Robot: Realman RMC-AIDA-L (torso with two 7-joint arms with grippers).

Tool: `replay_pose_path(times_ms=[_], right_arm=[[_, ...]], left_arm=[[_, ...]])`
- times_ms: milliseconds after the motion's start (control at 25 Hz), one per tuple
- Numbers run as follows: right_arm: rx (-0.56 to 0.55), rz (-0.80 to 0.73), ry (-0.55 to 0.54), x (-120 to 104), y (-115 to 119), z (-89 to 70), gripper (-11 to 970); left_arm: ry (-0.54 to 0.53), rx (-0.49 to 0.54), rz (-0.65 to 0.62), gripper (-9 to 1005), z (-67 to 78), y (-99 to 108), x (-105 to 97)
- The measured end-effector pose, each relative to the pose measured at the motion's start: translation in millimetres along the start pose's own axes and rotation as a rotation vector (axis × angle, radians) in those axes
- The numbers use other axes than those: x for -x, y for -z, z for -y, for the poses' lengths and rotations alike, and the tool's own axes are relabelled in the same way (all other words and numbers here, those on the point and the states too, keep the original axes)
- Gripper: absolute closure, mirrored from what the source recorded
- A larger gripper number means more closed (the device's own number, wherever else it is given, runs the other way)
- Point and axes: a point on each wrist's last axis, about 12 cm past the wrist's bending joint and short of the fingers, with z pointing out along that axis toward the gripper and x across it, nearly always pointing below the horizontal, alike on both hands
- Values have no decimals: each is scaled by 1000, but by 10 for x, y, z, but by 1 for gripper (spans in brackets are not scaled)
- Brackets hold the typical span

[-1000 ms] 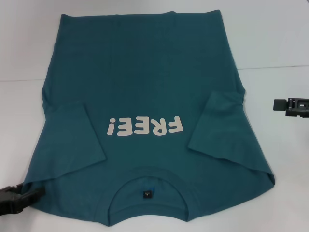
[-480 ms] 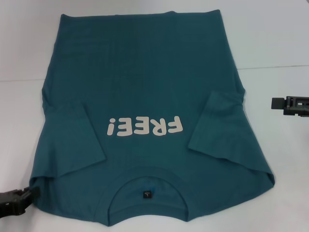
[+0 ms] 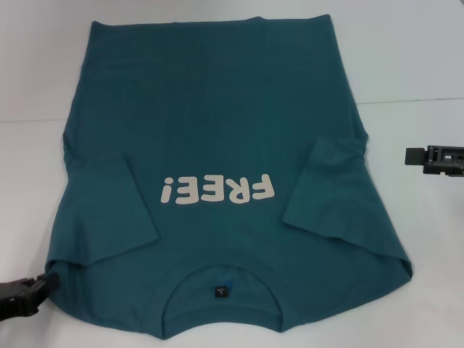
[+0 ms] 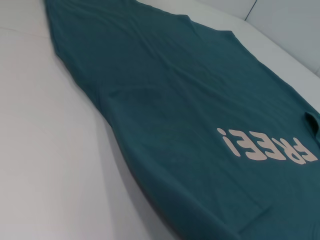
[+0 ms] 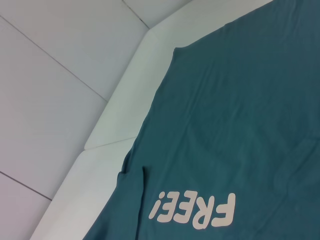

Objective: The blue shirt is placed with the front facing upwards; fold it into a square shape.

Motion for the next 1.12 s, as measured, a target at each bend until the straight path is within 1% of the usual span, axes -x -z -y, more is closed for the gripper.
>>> replay_pose_path(times_ms=[320, 520, 640, 800, 1120], right_arm=[[22, 4, -16, -3, 51, -15, 85], [13, -24, -43, 28, 146, -10, 86], [-14, -72, -56, 50, 211, -5, 86], [-91, -151, -65, 95, 255, 11, 87], [-150, -262, -110, 128, 230, -13, 89]], left_arm=[[16, -42, 42, 963, 33, 47, 34], [16, -60, 48, 963, 49, 62, 46], [16, -65, 48, 963, 55, 58, 50], [21, -71, 48, 963, 65, 43, 46], [31, -76, 66, 964, 75, 37, 56]])
